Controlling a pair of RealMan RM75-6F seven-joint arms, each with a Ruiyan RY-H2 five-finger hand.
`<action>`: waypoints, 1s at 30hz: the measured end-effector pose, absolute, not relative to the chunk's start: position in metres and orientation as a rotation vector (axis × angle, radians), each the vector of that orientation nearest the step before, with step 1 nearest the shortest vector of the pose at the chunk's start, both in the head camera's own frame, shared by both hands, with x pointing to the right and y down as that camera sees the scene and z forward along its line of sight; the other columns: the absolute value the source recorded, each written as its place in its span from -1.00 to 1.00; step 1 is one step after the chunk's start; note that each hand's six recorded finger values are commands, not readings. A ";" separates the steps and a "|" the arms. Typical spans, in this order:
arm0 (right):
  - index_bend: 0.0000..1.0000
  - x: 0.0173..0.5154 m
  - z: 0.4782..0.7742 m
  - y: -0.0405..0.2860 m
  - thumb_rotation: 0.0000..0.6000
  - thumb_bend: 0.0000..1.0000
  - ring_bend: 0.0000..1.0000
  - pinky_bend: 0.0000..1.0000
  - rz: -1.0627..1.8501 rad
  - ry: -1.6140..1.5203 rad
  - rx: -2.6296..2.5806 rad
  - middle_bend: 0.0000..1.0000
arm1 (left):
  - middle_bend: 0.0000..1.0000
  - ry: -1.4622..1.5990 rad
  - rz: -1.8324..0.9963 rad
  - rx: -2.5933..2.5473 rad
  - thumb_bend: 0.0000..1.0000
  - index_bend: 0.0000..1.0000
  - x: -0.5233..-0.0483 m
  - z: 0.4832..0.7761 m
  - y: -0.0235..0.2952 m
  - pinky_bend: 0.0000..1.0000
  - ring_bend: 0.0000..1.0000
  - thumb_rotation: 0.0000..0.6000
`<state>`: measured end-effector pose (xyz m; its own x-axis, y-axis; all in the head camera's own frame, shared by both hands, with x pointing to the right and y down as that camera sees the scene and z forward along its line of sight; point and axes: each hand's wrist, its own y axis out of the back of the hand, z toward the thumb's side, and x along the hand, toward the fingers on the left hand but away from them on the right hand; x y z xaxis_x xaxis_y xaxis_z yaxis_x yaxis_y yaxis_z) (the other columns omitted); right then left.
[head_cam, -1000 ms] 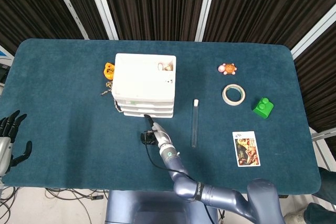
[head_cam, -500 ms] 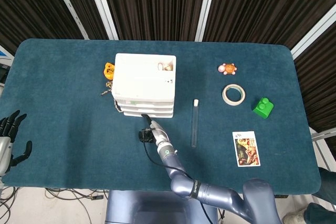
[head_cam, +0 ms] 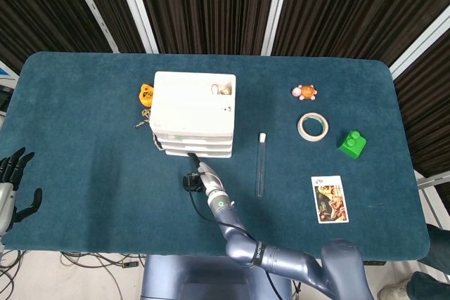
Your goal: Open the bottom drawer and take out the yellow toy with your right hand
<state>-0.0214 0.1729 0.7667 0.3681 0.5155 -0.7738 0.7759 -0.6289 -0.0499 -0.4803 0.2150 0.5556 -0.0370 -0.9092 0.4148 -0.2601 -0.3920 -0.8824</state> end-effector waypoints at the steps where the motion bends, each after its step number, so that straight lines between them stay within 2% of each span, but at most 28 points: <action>1: -0.95 -0.022 0.767 0.173 1.00 0.24 0.95 1.00 -1.131 1.135 2.311 0.93 | -1.00 1.238 -1.462 -1.672 -0.04 -0.83 -0.480 0.556 0.215 -1.00 -1.00 1.00; 30: -0.89 -0.029 0.767 0.198 1.00 0.24 0.95 1.00 -1.146 1.050 2.367 0.93 | -1.00 1.242 -1.495 -1.643 -0.04 -0.83 -0.484 0.555 0.215 -1.00 -1.00 1.00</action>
